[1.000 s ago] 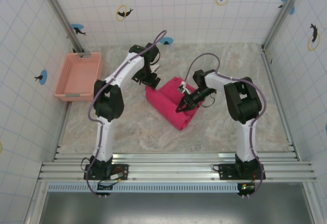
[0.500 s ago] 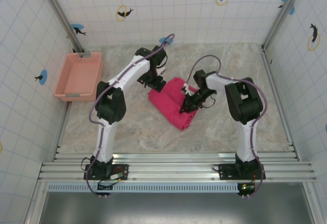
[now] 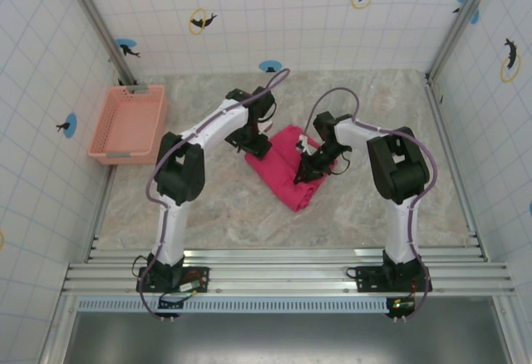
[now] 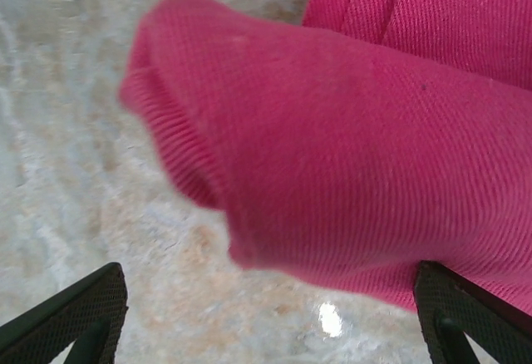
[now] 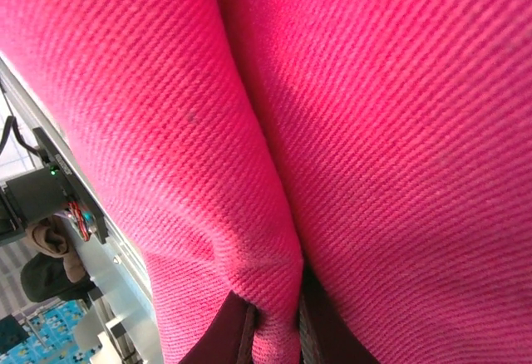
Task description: Roll up the long pants
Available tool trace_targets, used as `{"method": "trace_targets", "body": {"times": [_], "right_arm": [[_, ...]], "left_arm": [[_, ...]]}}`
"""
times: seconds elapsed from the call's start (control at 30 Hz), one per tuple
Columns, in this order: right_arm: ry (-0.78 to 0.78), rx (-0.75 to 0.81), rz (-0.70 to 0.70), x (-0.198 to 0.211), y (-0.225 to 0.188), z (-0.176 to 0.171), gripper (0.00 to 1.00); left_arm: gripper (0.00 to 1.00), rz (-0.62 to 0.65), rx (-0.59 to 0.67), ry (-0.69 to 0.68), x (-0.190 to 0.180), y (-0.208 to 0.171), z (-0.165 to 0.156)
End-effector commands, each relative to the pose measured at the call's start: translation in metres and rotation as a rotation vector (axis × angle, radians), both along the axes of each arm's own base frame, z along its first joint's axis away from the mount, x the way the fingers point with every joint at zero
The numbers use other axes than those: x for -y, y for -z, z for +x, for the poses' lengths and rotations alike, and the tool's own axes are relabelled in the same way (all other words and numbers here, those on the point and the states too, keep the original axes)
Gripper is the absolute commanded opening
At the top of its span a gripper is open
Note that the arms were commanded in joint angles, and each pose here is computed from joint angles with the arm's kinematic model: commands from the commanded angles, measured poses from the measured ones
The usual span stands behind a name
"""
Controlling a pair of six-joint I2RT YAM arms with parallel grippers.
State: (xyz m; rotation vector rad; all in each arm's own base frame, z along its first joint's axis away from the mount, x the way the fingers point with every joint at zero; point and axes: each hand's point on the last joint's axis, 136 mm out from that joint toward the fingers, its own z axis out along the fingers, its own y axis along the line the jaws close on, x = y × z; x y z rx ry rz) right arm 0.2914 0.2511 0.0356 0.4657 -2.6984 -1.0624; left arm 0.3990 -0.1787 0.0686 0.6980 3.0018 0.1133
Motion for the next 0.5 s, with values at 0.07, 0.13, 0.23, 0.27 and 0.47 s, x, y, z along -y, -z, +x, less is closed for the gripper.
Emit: {"method": "trace_targets", "body": {"times": [0.07, 0.13, 0.23, 0.27, 0.47], "right_arm": [[-0.037, 0.021, -0.317, 0.039, 0.048, -0.004, 0.07], [-0.061, 0.047, -0.333, 0.037, 0.042, -0.003, 0.12], [-0.109, 0.154, -0.445, 0.046, 0.029, 0.007, 0.35], [-0.120, 0.212, -0.498, 0.052, 0.022, 0.013, 0.43], [-0.205, 0.535, -0.693, 0.064, -0.035, 0.028, 0.61]], "left_arm": [[0.92, -0.005, -0.046, -0.001, 0.013, 0.033, 0.008], [0.93, 0.000, -0.056, -0.001, 0.015, 0.037, 0.011], [0.93, 0.020, -0.101, 0.003, 0.015, 0.055, 0.010], [0.93, 0.020, -0.105, 0.006, 0.016, 0.057, 0.011], [0.93, 0.017, -0.116, 0.014, 0.019, 0.061, 0.015]]}}
